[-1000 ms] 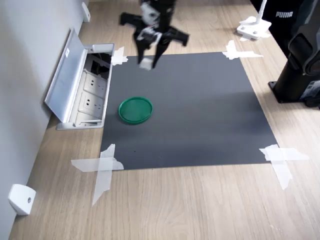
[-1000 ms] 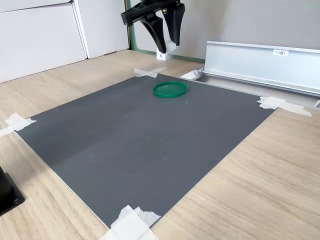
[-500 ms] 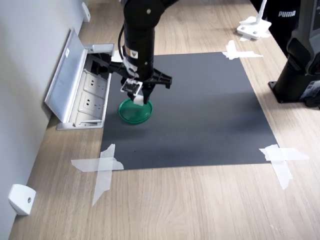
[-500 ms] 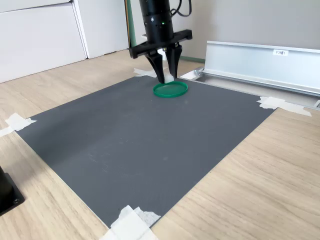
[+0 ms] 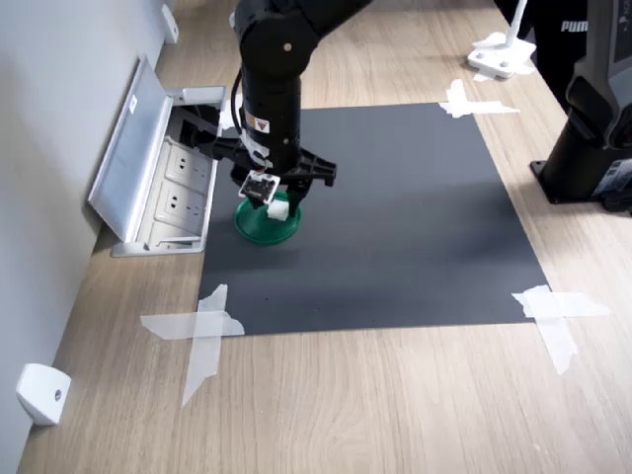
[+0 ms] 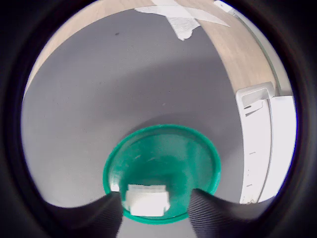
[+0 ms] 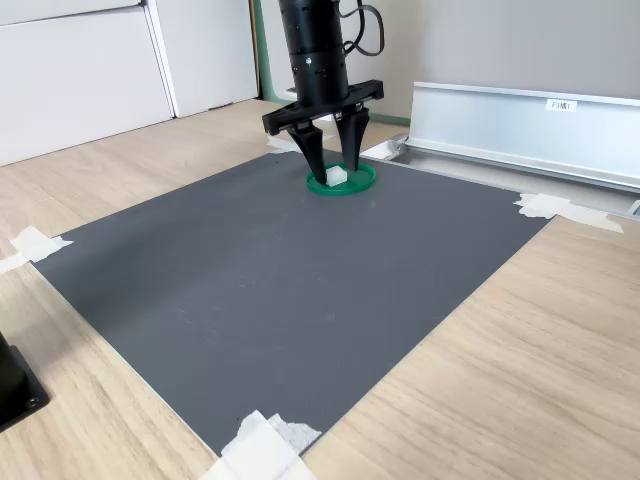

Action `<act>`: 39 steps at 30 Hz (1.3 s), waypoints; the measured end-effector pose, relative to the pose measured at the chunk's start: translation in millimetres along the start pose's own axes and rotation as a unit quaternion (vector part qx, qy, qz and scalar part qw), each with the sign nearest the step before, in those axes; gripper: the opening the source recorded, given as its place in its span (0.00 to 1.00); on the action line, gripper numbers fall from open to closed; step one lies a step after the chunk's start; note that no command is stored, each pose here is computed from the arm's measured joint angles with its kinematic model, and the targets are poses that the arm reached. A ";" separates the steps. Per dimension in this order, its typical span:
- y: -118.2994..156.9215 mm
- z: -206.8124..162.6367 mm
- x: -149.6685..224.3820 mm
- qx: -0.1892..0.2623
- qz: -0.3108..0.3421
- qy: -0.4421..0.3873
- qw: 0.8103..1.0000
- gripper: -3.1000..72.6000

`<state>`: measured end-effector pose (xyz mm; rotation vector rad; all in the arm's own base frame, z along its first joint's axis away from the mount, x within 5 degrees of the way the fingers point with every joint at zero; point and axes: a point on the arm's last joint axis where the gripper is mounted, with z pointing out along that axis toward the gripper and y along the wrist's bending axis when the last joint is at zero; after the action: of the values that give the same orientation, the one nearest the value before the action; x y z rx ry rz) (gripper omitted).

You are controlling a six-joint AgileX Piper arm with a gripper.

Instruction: Grasp a white terminal and put it on the green lid.

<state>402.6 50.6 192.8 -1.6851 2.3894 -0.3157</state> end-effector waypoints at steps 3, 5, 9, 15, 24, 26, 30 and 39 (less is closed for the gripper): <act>-4.0 -18.3 -0.5 0.030 0.013 -0.018 0.999 0.97; -7.0 -40.8 -0.5 0.059 0.038 -0.041 0.997 0.99; -6.0 -114.2 5.9 0.130 0.143 -0.112 0.975 0.99; 33.5 -205.5 34.6 0.198 0.303 -0.232 0.903 0.87; 150.6 -249.7 99.3 0.262 0.378 -0.359 0.812 0.13; 177.9 -253.6 113.8 0.280 0.381 -0.388 0.791 0.07; 223.2 -250.3 137.1 0.300 0.398 -0.435 0.750 0.04; 278.6 -194.1 167.9 0.334 0.501 -0.430 0.673 0.03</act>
<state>41.3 -5.2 291.9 0.0199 1.6991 -0.1049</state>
